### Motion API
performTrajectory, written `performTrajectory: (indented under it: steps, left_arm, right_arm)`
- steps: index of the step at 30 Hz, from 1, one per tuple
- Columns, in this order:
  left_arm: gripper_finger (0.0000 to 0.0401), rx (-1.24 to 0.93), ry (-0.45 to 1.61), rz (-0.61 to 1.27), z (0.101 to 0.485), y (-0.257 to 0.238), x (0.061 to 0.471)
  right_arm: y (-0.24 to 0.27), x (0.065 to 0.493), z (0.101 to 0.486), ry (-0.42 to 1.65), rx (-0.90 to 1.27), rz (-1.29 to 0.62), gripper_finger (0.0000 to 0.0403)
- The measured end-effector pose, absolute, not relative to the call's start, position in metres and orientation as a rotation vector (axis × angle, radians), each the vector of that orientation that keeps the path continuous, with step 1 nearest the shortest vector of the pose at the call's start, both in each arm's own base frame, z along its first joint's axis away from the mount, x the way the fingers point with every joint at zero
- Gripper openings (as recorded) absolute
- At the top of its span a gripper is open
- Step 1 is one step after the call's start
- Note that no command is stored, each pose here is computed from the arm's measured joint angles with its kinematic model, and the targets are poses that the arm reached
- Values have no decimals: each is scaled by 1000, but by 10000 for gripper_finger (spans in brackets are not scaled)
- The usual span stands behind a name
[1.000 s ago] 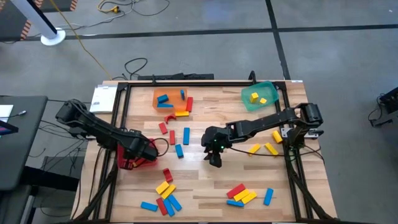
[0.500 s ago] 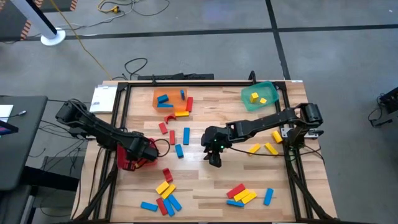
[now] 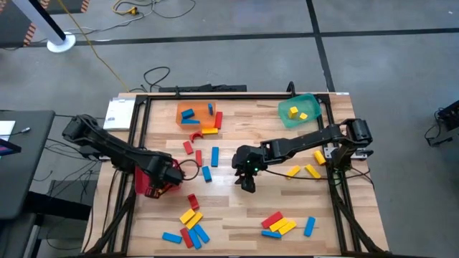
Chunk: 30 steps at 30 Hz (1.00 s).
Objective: Sort blocks
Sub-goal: Put the blue block into the orange bin
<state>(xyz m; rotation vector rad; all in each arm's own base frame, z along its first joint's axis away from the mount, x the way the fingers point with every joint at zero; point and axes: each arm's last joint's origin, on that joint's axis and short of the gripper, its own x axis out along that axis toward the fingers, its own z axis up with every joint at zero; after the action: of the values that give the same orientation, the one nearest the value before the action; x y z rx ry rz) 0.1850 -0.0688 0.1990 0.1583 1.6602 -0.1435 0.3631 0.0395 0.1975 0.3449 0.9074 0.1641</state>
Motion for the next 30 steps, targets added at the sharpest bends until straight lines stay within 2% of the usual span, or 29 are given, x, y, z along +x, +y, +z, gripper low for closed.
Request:
performTrajectory:
  steps: [8,15,23,30]
  left_arm:
    - [150,178,1358,-107,258,-64,181]
    - [151,263,1174,56,301,-53,159]
    - [151,397,1031,162,320,-48,144]
    - [151,461,898,192,326,-52,156]
  right_arm:
    - [39,363,198,907,345,164,198]
    - [39,363,198,907,345,164,198]
    - [39,363,198,907,345,165,198]
    - [39,363,198,907,345,165,198]
